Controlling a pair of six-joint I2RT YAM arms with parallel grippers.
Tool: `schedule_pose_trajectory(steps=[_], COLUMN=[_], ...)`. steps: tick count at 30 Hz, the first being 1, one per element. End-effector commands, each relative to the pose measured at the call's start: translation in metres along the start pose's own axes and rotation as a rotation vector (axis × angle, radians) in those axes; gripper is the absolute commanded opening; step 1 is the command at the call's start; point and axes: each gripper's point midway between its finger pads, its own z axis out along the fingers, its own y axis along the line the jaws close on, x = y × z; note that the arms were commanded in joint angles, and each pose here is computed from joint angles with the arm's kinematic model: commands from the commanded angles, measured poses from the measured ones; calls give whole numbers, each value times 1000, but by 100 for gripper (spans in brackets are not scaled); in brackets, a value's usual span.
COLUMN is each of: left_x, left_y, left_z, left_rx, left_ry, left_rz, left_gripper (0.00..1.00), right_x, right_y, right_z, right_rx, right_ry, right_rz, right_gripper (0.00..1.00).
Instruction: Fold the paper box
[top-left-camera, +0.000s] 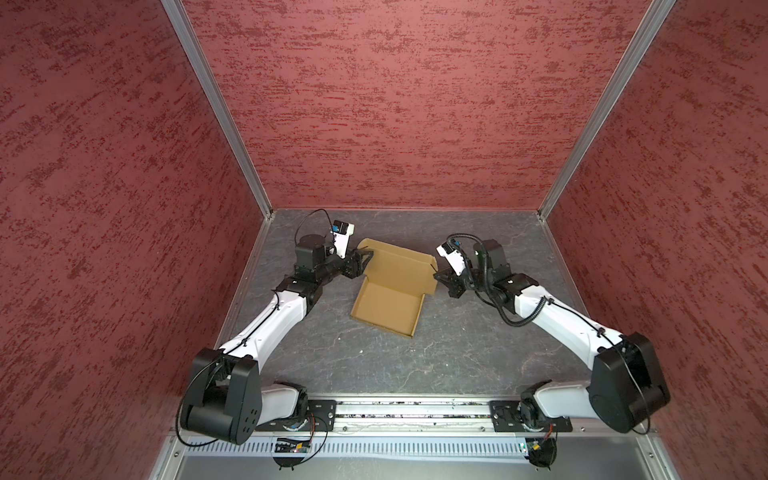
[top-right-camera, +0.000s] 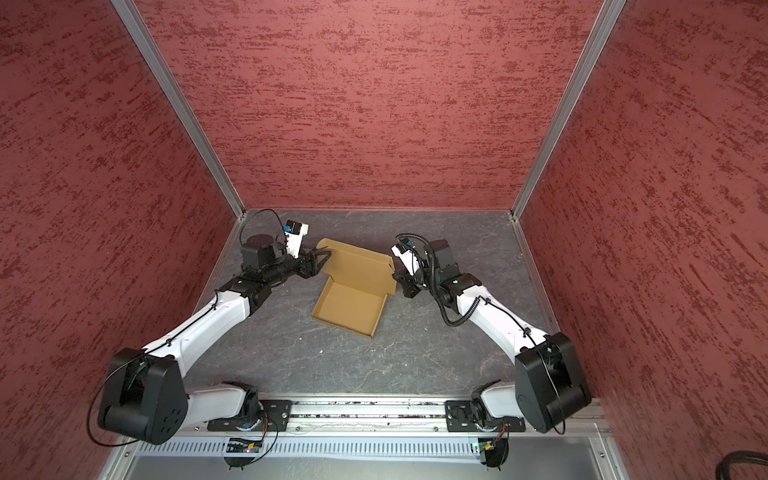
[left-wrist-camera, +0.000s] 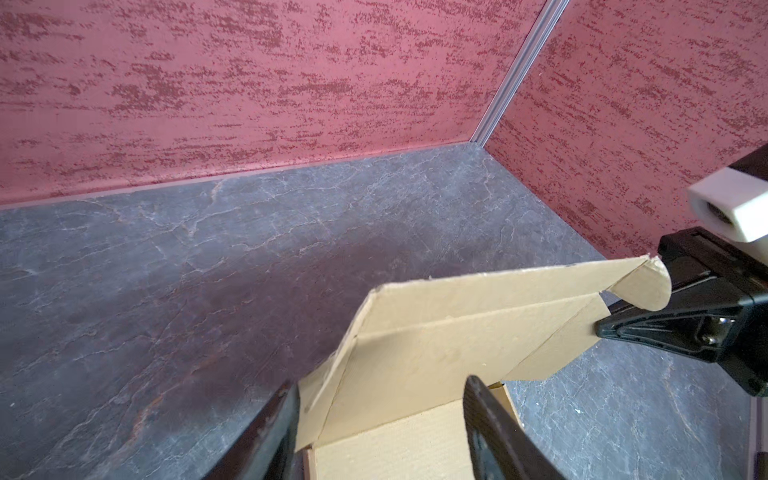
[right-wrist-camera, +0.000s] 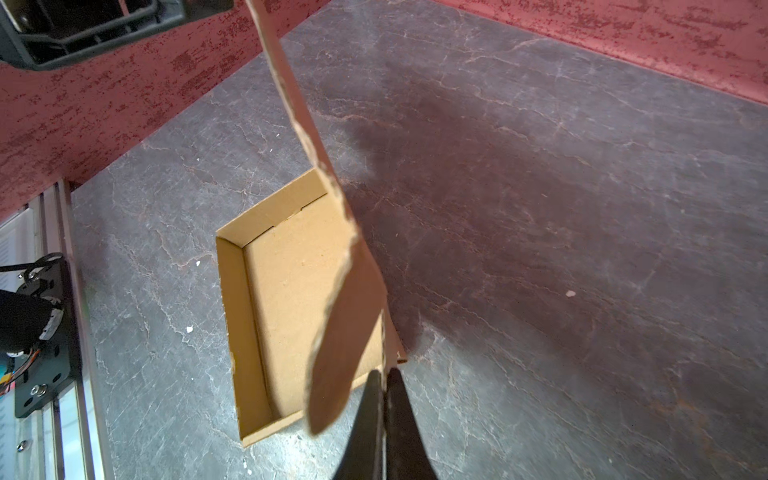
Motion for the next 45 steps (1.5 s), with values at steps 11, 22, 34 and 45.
schedule_pose_trajectory(steps=[11,22,34,45], left_x=[27,32,50,53], left_y=[15,36,37,31], left_z=[18,7,20,29], left_rx=[16,21,70,84], left_ry=[96,90,156,163], left_rz=[-11,-77,-127,-128], left_gripper=[57,56,54,41], right_x=[-6,-4,-8,-7], right_y=[9,7,6,2], right_z=[5,7,4,5], right_rx=[-58,-51,-37,-15], right_ry=[30,41,28,22], right_rz=[-48,-45,-49,-39], right_gripper=[2,2,2,2])
